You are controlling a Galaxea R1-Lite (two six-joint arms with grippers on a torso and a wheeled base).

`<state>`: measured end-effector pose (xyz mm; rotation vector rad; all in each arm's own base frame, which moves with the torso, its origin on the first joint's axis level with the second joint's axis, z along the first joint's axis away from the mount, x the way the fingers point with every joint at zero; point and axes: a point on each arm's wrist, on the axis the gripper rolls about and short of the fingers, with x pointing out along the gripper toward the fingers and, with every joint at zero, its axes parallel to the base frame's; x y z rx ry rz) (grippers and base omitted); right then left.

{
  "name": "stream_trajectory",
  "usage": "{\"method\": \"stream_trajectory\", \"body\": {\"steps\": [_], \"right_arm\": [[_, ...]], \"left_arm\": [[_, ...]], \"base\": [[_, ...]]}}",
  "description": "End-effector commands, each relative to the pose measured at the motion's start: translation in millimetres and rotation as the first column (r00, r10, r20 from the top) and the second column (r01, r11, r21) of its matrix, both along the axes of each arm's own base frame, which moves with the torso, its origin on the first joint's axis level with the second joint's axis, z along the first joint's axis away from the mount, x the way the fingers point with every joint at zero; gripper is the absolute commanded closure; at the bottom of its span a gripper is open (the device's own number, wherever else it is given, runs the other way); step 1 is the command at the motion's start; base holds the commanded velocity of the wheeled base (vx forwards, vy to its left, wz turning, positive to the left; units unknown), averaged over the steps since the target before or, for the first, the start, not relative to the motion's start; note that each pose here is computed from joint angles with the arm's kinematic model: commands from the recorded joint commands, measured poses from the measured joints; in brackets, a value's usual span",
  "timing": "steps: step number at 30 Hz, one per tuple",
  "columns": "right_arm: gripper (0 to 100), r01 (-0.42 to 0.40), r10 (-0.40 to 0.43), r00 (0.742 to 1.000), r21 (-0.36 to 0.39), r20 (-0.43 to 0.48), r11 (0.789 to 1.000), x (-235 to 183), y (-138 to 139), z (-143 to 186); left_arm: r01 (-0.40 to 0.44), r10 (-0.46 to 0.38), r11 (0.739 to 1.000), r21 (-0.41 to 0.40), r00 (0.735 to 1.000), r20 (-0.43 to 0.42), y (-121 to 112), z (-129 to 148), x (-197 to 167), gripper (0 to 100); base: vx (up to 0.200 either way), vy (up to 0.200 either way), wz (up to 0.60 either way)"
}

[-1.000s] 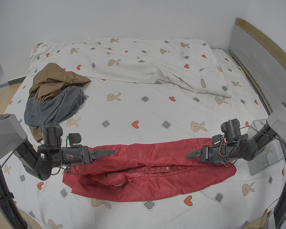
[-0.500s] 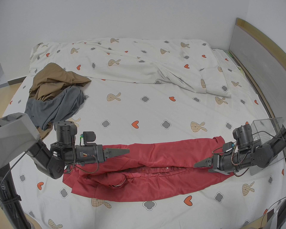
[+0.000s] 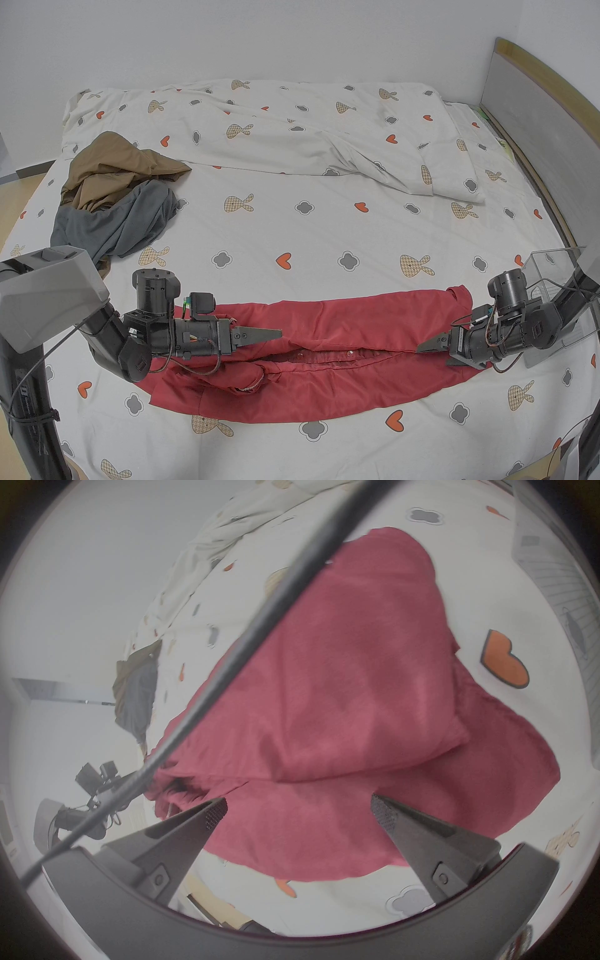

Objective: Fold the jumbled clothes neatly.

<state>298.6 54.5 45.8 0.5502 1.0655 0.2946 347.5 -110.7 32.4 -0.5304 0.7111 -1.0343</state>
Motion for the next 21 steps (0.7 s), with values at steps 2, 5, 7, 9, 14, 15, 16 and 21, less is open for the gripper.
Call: {"method": "stream_trajectory", "body": {"steps": [2, 5, 7, 9, 14, 15, 16, 21], "right_arm": [[0, 0.086, -0.086, 0.996, -0.024, -0.005, 0.996, 14, -20, -8], [0, 0.131, -0.131, 0.991, -0.022, 0.020, 0.991, 19, -33, -3], [0, 0.141, -0.140, 0.990, -0.019, 0.027, 0.990, 21, -37, -1], [0, 0.159, -0.157, 0.985, -0.010, 0.070, 0.987, 23, -42, 11], [0, 0.177, -0.177, 0.980, 0.013, 0.087, 0.984, 24, -42, 20], [0, 0.185, -0.187, 0.979, 0.025, 0.081, 0.982, 24, -41, 21], [0, 0.188, -0.190, 0.979, 0.031, 0.079, 0.982, 24, -39, 22], [0, 0.187, -0.189, 0.979, 0.030, 0.076, 0.982, 24, -39, 21]], "left_arm": [[-0.002, 0.002, 1.000, 0.008, 1.000, -0.030, 1, -10, 0, 0], [-0.004, 0.004, 1.000, 0.011, 0.999, -0.039, 2, -12, -2, 0], [-0.004, 0.004, 1.000, 0.012, 0.999, -0.044, 2, -13, -3, 0], [-0.005, 0.005, 1.000, 0.013, 0.999, -0.045, 3, -13, -4, 0], [-0.006, 0.007, 1.000, 0.013, 0.999, -0.045, 4, -13, -4, 0], [-0.005, 0.005, 1.000, 0.013, 0.999, -0.044, 3, -13, -4, 0], [-0.006, 0.007, 1.000, 0.013, 0.999, -0.044, 4, -13, -4, 0], [-0.008, 0.008, 1.000, 0.013, 0.999, -0.044, 4, -13, -4, 0]], "base": [[0.000, 0.000, 0.00], [0.000, 0.000, 0.00], [0.000, 0.000, 0.00], [0.000, 0.000, 0.00], [0.000, 0.000, 0.00], [0.000, 0.000, 0.00], [0.000, 0.000, 0.00], [0.000, 0.000, 0.00]]}}
